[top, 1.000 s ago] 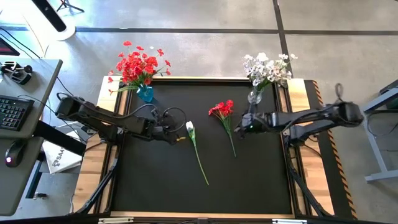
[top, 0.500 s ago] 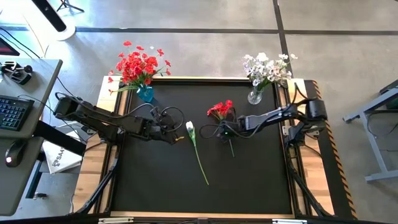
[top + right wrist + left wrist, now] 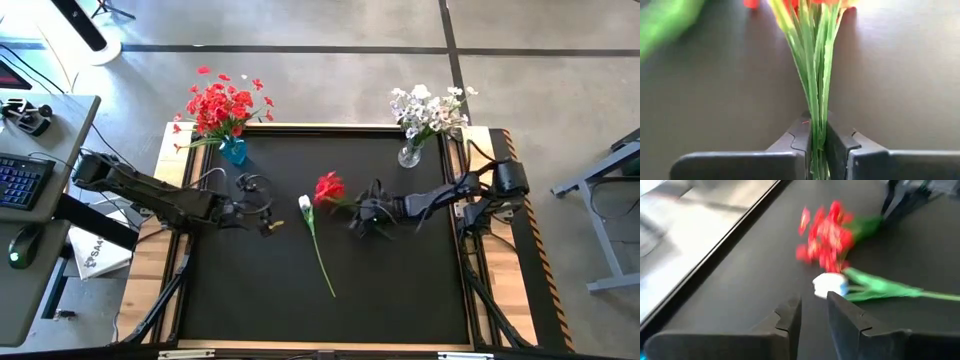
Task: Sort flowers into vase by color
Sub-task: Put the orange orchid into the blue vase
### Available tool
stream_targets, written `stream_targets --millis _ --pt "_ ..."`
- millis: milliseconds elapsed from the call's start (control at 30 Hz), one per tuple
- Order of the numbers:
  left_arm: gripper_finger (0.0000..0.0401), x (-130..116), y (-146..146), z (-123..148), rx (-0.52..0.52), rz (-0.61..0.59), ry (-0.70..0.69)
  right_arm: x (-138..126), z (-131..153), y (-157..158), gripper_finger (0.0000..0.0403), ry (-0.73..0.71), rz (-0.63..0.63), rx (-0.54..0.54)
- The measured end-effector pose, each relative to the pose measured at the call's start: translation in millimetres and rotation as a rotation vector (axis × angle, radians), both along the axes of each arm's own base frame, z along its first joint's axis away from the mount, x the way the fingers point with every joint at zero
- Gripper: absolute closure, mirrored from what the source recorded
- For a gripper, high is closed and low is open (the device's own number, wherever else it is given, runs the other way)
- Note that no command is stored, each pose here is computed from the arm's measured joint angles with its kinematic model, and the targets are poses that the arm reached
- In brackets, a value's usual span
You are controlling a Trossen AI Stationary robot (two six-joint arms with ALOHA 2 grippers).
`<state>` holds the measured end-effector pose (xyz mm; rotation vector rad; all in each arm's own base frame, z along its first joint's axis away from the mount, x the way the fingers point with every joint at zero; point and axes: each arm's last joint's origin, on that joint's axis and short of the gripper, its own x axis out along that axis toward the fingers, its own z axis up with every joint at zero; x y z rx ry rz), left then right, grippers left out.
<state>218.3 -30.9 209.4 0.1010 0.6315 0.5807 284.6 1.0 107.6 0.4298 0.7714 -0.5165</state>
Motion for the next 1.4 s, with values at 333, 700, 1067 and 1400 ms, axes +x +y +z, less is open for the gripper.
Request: stream_targets --millis 333,700,1067,1400 --pt "0.0334 -12 -5 -10 0.033 -0.444 -0.344 13 60 19 0.0397 -0.746 0.334 -0.275" --pt "0.0323 6 -12 -9 0.105 -0.6 -0.601 31 111 28 0.0392 -1.057 0.546 -0.468" --pt "0.0219 57 -5 -1 0.046 -0.516 -0.645 37 118 33 0.0392 -1.053 0.57 -0.512" --pt "0.019 87 -8 3 0.034 -0.602 -0.654 37 118 33 0.0391 -1.037 0.561 -0.529"
